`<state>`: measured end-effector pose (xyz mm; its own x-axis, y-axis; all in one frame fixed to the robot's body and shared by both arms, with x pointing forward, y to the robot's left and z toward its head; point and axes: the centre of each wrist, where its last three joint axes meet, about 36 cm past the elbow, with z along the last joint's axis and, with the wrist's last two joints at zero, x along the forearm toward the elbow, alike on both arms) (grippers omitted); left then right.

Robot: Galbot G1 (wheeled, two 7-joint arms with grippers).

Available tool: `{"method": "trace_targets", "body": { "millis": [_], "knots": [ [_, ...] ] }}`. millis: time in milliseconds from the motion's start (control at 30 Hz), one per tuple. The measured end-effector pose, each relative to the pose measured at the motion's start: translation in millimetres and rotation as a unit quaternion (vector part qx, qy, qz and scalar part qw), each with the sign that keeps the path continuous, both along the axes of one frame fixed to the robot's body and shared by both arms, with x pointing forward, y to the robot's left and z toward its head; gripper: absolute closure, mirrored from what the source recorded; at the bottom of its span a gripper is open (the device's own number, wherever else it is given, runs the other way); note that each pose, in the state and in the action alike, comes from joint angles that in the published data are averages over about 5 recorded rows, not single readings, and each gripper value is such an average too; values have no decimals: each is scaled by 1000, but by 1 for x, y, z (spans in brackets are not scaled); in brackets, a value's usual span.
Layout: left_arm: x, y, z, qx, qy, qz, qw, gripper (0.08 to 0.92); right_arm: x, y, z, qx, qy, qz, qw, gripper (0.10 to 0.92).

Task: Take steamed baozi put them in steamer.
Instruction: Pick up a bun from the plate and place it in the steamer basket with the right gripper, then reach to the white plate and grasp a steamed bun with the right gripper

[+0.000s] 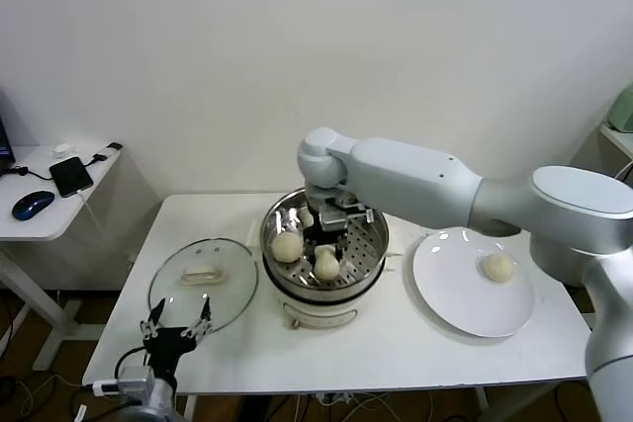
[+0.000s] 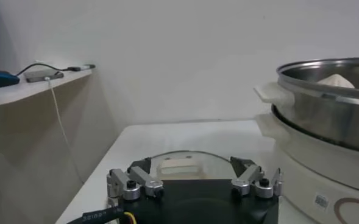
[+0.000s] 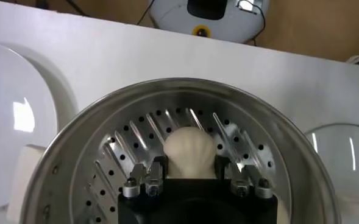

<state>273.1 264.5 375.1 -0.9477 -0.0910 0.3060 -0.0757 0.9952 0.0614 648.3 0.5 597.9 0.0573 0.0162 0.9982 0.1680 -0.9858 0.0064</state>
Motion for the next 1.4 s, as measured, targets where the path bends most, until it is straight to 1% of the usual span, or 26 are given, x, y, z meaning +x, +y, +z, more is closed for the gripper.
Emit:
{"method": "trace_targets", "body": {
  "millis": [200, 300, 367, 533, 600, 700, 833, 967, 1067, 1167, 1267, 1400],
  "knots": [
    [0, 1, -1, -2, 0, 2, 1000, 177, -3, 2, -4, -1, 5, -4, 1000, 496],
    [1, 1, 0, -4, -1, 1, 1000, 177, -5, 3, -5, 0, 9, -10, 1000, 469],
    [2, 0, 0, -4, -2, 0, 1000, 177, -6, 3, -4, 2, 11, -16, 1000, 423],
    [2, 0, 0, -5, -1, 0, 1000, 177, -3, -2, 2, 7, 9, -40, 999, 254],
    [2, 0, -1, -5, -1, 0, 1000, 177, 0, -7, 8, 10, 5, -51, 999, 219],
    [2, 0, 0, -5, -1, 0, 1000, 177, 6, -17, 18, 16, -3, -71, 997, 202],
    [3, -2, 0, -5, -2, -2, 1000, 177, 18, -36, 38, 30, -17, -108, 994, 200],
    [2, -2, 2, -5, -2, -5, 1000, 177, 30, -65, 63, 45, -31, -172, 984, 199],
    [1, -2, 4, -7, -1, -7, 1000, 177, 38, -95, 82, 58, -36, -244, 967, 200],
    [1, -2, 5, -12, -1, -10, 1000, 177, 45, -130, 94, 70, -36, -334, 939, 200],
    [2, -2, 6, -17, -2, -12, 1000, 177, 49, -167, 102, 77, -37, -430, 899, 199],
    [1, -2, 8, -24, -1, -15, 1000, 177, 53, -219, 108, 82, -41, -544, 834, 200]
  ]
}}
